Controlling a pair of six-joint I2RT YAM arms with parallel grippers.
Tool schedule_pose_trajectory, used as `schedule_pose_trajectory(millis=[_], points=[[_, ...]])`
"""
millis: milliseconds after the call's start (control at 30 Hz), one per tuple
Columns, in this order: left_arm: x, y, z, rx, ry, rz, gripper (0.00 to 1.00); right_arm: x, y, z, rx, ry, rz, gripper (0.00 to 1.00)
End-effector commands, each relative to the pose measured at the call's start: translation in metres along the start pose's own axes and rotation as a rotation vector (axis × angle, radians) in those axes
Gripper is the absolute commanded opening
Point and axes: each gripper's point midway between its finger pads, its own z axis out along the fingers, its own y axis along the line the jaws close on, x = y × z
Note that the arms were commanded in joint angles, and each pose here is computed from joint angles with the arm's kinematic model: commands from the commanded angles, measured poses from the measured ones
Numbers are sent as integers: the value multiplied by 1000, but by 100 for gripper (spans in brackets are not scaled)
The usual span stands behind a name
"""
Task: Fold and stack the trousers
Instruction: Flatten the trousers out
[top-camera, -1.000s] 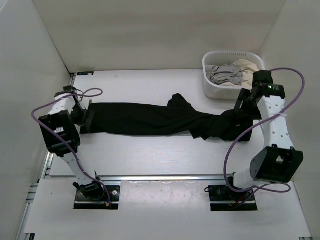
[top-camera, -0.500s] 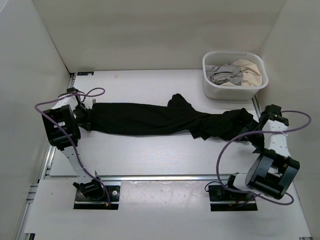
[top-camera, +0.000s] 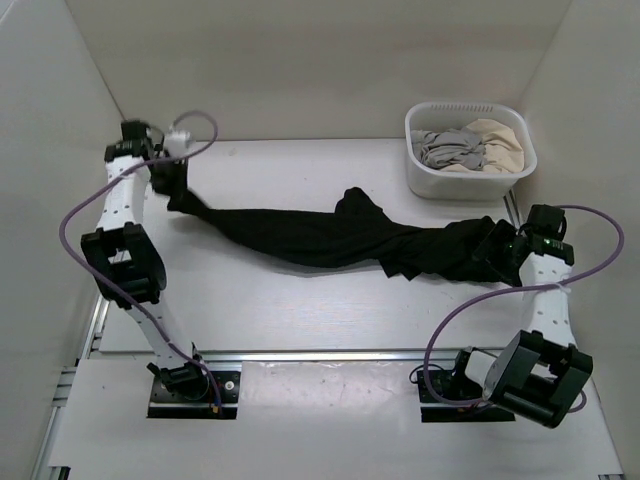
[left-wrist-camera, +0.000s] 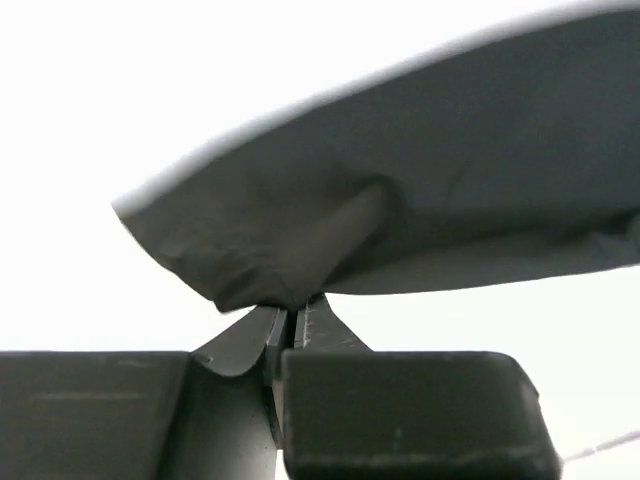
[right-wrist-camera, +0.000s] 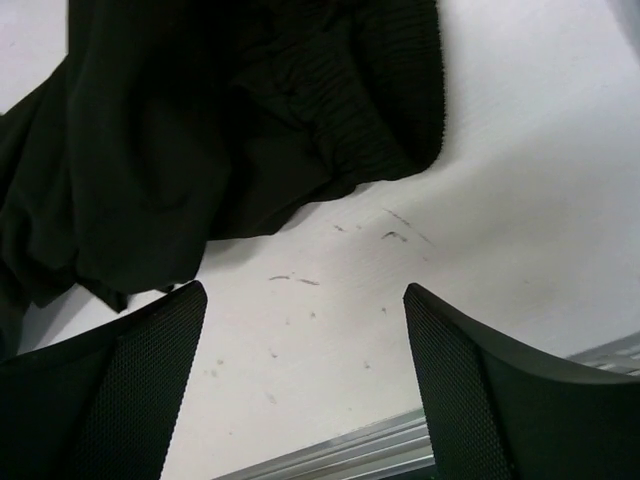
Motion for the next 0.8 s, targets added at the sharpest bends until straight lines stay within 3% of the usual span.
schedule_pose_trajectory(millis=[0,133,200,267,300,467,600,700,767], points=[[-141,-81,-99,97,-443,292,14,4,25,4,-112,5,-26,84],[-257,-101,-149,19,-784,342,14,-2,101,-12,-271,-19,-263,85],[-293,-96,-171,-99,-908,295,14,-2,118,-9,-223,-12,-401,89],[-315,-84,-163,-156,-951,278,14,6,153,-12,-212,9,-580,93],[-324,-102,-169,-138,-981,303,14,8,162,-10,-193,6,-632,99],[-322,-136,-183,-112,-1003,333,14,40,218,18,-109,44,-895,99],[-324,-124,-200,-202,-1028,321,14,77,262,6,-137,-18,-1104,94],[-325,-123,-208,-224,-1043,325,14,112,281,4,-233,-24,-1182,93],[-328,-124,-223,-241,-1075,324,14,118,270,17,-166,29,-1176,90]])
